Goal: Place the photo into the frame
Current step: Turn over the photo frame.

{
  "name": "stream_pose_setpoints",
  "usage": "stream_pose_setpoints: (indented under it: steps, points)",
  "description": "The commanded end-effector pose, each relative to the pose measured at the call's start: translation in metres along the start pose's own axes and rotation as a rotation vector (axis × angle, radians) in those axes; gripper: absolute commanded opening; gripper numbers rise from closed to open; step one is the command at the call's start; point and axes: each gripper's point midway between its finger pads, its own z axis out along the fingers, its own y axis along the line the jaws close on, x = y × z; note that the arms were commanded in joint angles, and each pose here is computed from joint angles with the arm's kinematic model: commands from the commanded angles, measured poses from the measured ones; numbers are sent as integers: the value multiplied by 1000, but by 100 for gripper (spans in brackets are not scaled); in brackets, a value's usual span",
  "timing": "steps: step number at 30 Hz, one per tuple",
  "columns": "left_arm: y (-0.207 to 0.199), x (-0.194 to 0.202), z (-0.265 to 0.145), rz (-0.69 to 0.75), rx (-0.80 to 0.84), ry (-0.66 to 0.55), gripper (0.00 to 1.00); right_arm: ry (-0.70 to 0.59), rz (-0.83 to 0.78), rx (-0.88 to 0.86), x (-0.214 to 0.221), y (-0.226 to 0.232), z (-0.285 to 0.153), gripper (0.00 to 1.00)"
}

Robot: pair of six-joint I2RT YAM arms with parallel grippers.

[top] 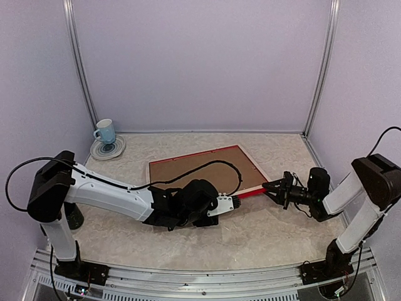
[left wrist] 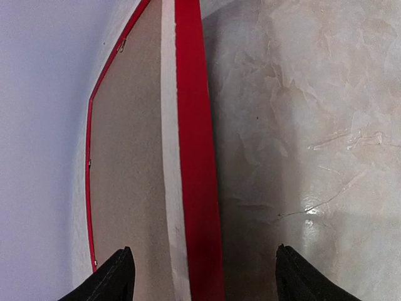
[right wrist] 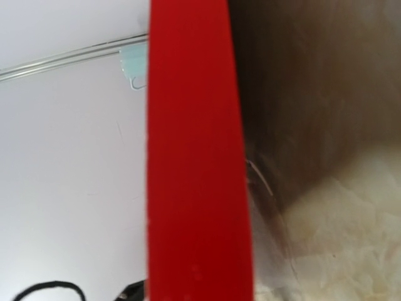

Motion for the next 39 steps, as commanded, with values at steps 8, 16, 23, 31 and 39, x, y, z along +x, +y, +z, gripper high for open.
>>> stream_pose_setpoints:
  steps: [8, 16, 23, 31, 39]
  points:
    - [-3, 12, 11, 97, -100, 72, 57, -10, -33, 15, -3, 15, 3, 22]
    - [-1, 15, 13, 129, -144, 79, 52, 16, -13, 14, 0, 16, 4, 23]
    - [6, 16, 12, 170, -229, 97, 52, 32, -3, 13, 2, 18, 6, 23]
    - [5, 17, 13, 224, -267, 115, 47, 39, 3, 19, 3, 15, 6, 24]
    - [3, 18, 14, 244, -284, 124, 33, 45, 12, 22, 5, 11, 6, 24]
